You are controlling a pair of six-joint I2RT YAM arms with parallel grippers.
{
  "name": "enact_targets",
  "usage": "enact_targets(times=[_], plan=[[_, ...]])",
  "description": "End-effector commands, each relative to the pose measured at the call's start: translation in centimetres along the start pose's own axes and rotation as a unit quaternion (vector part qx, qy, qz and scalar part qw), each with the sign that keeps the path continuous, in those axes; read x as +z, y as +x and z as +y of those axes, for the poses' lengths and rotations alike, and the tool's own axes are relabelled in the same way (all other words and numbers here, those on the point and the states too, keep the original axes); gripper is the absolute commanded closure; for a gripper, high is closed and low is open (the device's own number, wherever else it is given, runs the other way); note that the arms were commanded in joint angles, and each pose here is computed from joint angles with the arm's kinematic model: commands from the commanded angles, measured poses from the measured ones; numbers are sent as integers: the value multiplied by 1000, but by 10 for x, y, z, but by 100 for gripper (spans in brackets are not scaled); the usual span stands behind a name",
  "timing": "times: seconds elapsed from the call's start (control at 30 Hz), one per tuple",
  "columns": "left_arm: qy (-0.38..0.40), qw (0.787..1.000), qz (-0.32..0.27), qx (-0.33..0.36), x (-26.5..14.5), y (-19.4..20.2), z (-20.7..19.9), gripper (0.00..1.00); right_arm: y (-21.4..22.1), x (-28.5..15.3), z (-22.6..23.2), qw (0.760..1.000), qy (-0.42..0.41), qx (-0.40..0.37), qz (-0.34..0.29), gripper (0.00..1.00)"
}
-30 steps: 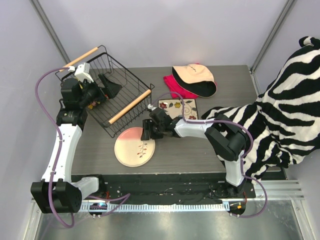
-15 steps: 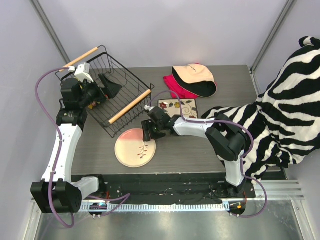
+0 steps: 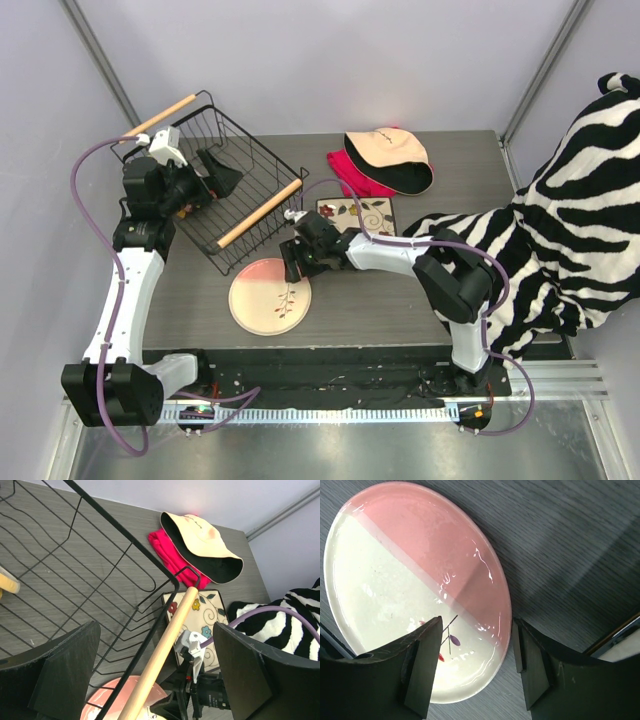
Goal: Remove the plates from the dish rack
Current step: Place the plate at the center of the board, then unload the plate from the dish rack.
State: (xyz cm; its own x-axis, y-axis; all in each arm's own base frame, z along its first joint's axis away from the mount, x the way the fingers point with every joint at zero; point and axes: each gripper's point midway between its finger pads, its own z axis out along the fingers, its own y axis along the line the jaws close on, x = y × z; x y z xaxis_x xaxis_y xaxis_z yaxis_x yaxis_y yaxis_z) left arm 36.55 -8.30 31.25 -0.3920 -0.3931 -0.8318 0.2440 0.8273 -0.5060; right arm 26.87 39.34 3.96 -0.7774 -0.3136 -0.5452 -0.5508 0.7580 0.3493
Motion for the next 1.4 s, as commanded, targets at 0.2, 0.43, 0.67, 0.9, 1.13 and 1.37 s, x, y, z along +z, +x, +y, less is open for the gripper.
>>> enact_targets(times=[0.2,0.43,0.67,0.9,1.13,1.37], plan=[[-77,995,-41,40,-13,-25,17,0,-59,-64,49,988,-84,-34,-128,36],[-143,987,-68,30,-18,-30,42,0,-80,-111,58,973,-100,-42,-204,36],[-249,961,-116,-35,-18,-37,84,0,-132,-168,44,952,-111,-29,-283,35],[-287,943,-143,-85,-2,-42,105,0,-199,-266,11,885,-164,19,-436,35],[-307,940,-112,-96,34,-35,127,0,-185,-292,-22,867,-143,43,-476,33],[-287,945,-117,-101,65,-45,129,3,-174,-290,-47,868,-124,59,-478,32]])
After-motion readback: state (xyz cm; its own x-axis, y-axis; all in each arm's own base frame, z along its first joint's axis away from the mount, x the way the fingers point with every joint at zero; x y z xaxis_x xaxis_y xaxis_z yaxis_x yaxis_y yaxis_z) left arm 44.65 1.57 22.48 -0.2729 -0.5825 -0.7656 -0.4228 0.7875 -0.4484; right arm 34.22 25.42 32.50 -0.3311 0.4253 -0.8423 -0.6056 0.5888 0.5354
